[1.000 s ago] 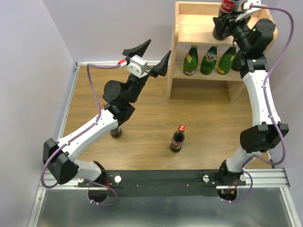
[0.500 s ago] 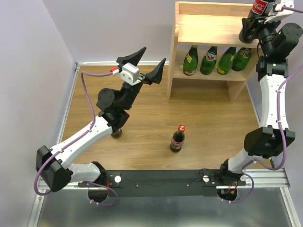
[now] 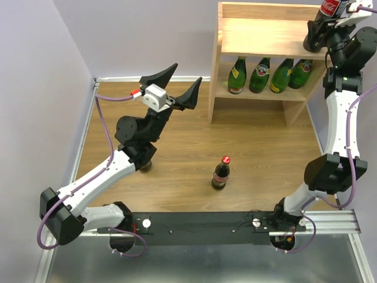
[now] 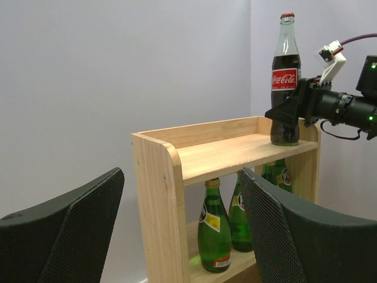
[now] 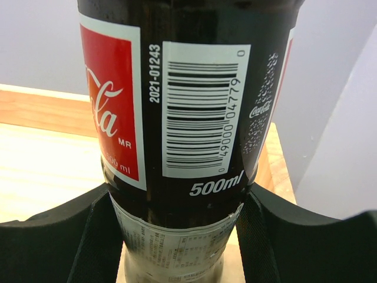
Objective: Place and organize the beverage onto the shelf
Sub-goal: Place the drink on the shelf.
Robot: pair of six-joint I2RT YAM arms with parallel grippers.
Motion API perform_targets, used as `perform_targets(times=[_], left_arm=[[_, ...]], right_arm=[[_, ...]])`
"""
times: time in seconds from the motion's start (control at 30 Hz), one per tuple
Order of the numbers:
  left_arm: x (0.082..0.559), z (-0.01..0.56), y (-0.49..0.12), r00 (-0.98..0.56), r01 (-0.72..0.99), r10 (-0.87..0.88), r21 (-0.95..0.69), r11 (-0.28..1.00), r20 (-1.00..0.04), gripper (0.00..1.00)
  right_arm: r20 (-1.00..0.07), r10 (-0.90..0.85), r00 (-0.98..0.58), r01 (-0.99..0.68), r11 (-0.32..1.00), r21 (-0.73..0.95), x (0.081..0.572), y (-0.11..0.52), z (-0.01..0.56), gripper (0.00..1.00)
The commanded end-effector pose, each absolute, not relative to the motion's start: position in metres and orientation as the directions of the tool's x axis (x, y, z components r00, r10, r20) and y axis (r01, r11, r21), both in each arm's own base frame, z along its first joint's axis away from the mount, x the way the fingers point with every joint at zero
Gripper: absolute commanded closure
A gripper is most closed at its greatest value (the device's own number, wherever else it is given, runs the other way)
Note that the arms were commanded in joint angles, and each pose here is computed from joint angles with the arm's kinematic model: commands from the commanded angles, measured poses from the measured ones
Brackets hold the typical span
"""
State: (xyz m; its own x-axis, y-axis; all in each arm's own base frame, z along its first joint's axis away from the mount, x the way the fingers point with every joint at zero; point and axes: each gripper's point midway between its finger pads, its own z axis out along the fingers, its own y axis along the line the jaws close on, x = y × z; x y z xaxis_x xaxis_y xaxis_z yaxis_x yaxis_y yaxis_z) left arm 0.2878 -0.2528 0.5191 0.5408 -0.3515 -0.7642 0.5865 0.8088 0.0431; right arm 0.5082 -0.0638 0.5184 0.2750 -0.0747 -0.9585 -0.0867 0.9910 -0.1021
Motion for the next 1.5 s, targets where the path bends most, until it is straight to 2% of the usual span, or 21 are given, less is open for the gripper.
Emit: perform_targets(times=[0.0, 0.27, 0.4, 0.53, 0.6, 0.73, 1.03, 1.47], left_arm=[[0.28, 0.527, -0.242, 0.553, 0.58, -0.378, 0.017, 0.815, -0.742, 0.13], [0.278, 0.522, -0.241, 0.541, 0.587, -0.384, 0.01, 0.809, -0.748, 0.13], [0.277, 0.52, -0.24, 0.538, 0.59, -0.386, 0.007, 0.807, -0.749, 0.13], [0.276, 0.519, -0.24, 0.533, 0.595, -0.392, 0.003, 0.804, -0.75, 0.13], [0.274, 0.519, -0.239, 0.533, 0.596, -0.394, 0.002, 0.803, -0.749, 0.13], [0.273, 0.519, -0.239, 0.53, 0.602, -0.4, -0.001, 0.799, -0.748, 0.13], [0.27, 0.522, -0.235, 0.532, 0.603, -0.408, -0.006, 0.797, -0.742, 0.13], [0.266, 0.524, -0.232, 0.542, 0.601, -0.407, 0.0, 0.799, -0.735, 0.13]], right_arm=[[-0.968, -0.083, 0.235, -0.077, 0.992, -0.103, 0.527, -0.077, 0.502, 0.48], [-0.974, -0.067, 0.216, -0.098, 0.991, -0.09, 0.544, -0.078, 0.49, 0.43], [-0.975, -0.065, 0.214, -0.103, 0.991, -0.089, 0.547, -0.078, 0.489, 0.34], [-0.974, -0.066, 0.219, -0.099, 0.991, -0.09, 0.547, -0.079, 0.491, 0.17], [-0.972, -0.066, 0.224, -0.093, 0.992, -0.089, 0.545, -0.079, 0.494, 0.11], [-0.967, -0.071, 0.243, -0.088, 0.992, -0.095, 0.54, -0.078, 0.504, 0.05], [-0.947, -0.059, 0.316, -0.074, 0.993, -0.087, 0.525, -0.076, 0.543, 0.0], [-0.915, -0.067, 0.399, -0.045, 0.995, -0.092, 0.504, -0.075, 0.587, 0.0]])
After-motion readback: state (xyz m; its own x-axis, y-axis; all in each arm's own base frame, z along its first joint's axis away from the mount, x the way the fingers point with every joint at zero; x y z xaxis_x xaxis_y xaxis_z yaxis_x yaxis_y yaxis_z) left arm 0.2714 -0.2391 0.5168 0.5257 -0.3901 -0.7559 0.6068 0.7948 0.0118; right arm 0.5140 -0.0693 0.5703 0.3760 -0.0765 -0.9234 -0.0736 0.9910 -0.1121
